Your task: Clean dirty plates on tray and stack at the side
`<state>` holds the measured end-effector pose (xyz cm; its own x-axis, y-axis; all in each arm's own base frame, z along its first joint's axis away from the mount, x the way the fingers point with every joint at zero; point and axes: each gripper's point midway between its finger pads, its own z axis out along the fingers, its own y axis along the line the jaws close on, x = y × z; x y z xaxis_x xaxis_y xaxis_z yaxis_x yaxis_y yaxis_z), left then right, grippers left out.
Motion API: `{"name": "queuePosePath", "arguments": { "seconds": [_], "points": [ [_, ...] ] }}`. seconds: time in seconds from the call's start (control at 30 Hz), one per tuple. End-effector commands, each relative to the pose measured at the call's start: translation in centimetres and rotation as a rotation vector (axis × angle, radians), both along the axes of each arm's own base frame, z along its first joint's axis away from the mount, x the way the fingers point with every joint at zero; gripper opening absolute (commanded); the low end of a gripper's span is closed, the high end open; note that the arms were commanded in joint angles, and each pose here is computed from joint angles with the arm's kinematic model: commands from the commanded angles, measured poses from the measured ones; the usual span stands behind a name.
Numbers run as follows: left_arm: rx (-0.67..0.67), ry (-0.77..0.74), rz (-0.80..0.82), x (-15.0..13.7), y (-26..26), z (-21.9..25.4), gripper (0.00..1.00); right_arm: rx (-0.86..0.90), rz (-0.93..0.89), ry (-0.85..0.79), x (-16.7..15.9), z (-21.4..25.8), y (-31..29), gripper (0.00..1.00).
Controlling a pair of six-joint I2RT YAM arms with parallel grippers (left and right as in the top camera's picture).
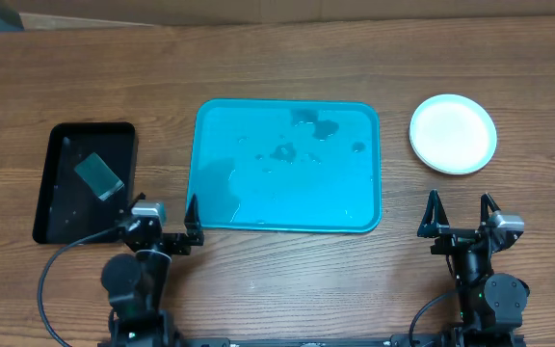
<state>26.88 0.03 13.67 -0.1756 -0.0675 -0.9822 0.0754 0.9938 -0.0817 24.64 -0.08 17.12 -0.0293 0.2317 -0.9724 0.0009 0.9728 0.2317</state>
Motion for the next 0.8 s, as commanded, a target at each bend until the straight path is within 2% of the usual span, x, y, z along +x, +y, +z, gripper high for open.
{"name": "queuePosePath", "arguments": {
  "seconds": [0.0, 0.13, 0.33, 0.7, 0.77],
  "points": [
    [0.044, -0.043, 0.063, -0.1, 0.6, 0.9, 1.0, -0.003, -0.014, -0.004, 0.0, -0.2, -0.3, 1.0],
    [0.058, -0.014, 0.114, -0.4, 1.0, 0.2, 1.0, -0.003, -0.014, -0.004, 0.0, -0.2, -0.3, 1.0],
    [0.069, 0.122, 0.149, -1.8, 1.6, -3.0, 1.0, -0.003, -0.014, -0.004, 0.0, -0.2, -0.3, 1.0],
    [0.116, -0.099, 0.154, -2.3, 1.7, 2.0, 1.0, -0.003, -0.014, -0.004, 0.0, -0.2, -0.3, 1.0],
    [0.133, -0.093, 0.149, -2.3, 1.6, 1.9, 1.0, -0.003, -0.014, -0.004, 0.0, -0.2, -0.3, 1.0]
  ]
}}
